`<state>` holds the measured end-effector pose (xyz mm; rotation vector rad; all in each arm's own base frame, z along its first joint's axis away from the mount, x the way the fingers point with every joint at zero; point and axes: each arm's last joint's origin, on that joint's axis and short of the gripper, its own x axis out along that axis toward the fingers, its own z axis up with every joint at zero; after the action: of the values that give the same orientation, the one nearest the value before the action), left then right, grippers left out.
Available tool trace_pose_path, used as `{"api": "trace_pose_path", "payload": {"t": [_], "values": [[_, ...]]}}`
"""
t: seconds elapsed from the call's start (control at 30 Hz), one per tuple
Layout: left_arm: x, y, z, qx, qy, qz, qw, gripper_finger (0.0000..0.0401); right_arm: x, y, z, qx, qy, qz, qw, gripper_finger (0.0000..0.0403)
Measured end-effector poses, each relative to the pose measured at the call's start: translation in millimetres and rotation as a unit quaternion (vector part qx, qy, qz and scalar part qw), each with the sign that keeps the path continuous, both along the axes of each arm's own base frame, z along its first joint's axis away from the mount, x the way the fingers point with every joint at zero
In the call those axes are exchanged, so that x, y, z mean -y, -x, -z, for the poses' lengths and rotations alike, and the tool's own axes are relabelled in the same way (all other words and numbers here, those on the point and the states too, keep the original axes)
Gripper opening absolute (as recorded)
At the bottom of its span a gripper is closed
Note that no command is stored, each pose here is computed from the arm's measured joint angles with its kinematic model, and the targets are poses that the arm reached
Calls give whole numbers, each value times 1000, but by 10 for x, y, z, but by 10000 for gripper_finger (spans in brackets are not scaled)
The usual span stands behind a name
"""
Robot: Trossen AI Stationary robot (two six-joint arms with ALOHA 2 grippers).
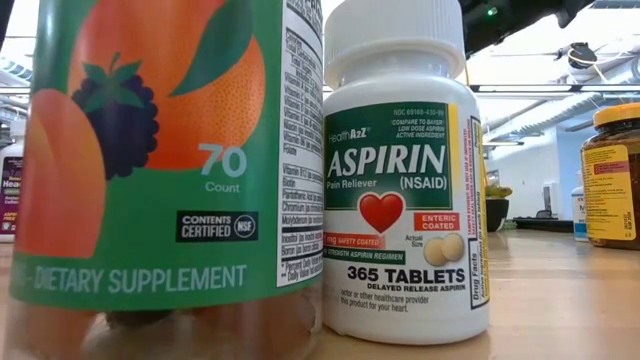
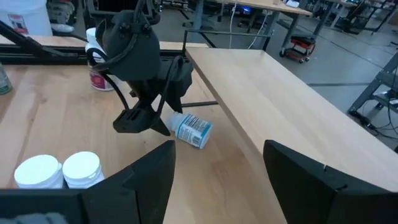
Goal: Pick and place medicine bottles onto shelf by color
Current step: Put the white pill bottle on the shelf
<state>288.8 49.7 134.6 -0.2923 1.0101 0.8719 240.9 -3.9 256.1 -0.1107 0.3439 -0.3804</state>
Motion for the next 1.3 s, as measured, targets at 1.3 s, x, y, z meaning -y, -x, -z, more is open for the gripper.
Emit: {"api": "trace_pose_path", "payload": {"t": [1.3], "values": [[596,295,-931,156,74,152,973,174,-211,-422,288,-30,192,-156,968,264]]}}
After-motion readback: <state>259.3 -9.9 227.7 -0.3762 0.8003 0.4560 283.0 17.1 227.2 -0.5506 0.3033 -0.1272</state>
